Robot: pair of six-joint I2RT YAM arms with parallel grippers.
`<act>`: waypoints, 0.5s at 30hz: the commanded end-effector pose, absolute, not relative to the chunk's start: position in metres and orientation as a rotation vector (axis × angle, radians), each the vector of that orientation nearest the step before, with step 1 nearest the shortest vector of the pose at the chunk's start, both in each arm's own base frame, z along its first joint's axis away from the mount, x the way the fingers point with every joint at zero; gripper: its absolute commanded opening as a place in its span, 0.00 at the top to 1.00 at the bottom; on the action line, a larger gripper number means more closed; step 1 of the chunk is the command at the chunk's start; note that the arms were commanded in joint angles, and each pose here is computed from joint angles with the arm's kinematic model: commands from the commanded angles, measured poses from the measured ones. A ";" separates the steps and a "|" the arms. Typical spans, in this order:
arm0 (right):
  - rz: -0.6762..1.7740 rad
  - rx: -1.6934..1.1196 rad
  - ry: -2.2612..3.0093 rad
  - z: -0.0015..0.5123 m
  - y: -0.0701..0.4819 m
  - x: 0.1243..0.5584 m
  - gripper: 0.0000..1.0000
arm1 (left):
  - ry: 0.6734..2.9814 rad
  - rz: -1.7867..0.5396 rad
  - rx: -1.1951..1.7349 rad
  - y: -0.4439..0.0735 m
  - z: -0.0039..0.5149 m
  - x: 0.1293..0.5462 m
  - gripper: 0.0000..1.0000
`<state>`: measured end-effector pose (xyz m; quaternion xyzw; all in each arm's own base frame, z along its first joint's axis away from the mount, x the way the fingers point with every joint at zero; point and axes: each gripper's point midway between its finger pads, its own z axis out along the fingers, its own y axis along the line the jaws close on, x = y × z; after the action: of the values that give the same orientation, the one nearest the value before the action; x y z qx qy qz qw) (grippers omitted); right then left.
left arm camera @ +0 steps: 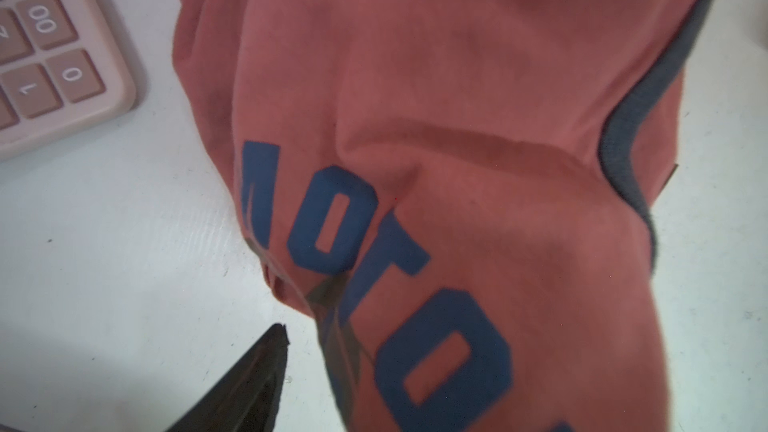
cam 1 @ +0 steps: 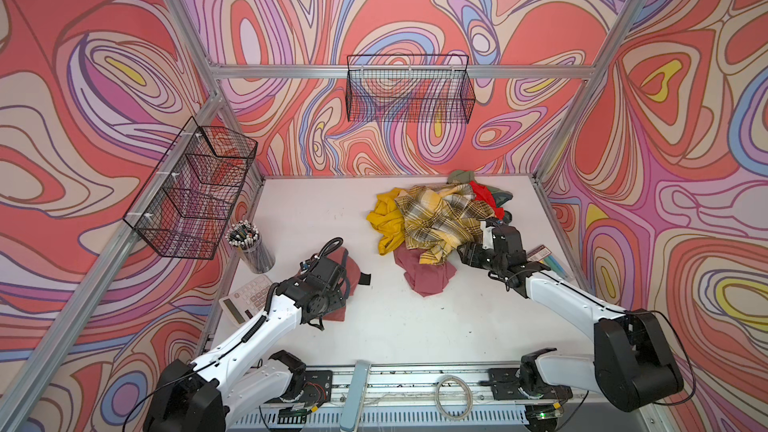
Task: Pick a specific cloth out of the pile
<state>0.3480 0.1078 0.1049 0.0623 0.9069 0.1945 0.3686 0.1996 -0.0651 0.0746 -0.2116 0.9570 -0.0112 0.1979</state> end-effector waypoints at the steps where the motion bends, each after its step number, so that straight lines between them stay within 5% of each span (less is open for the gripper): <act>1: 0.441 0.141 2.315 0.114 0.101 0.352 0.27 | 2.515 0.032 -0.534 -0.055 0.123 0.204 0.17; 5: 0.405 0.136 2.307 0.117 0.096 0.352 0.26 | 2.470 0.070 -0.461 -0.048 0.155 0.202 0.14; 9: 0.384 0.128 2.304 0.119 0.094 0.355 0.26 | 2.491 0.130 -0.334 -0.053 0.168 0.212 0.00; 15: 0.382 0.100 2.290 0.129 0.097 0.360 0.26 | 2.541 0.235 -0.180 -0.061 0.163 0.246 0.00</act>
<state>0.3546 0.0997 0.1171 0.0460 0.9083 0.1609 0.3834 0.2363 -0.0688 0.1666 -0.1017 0.9463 0.0542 0.3020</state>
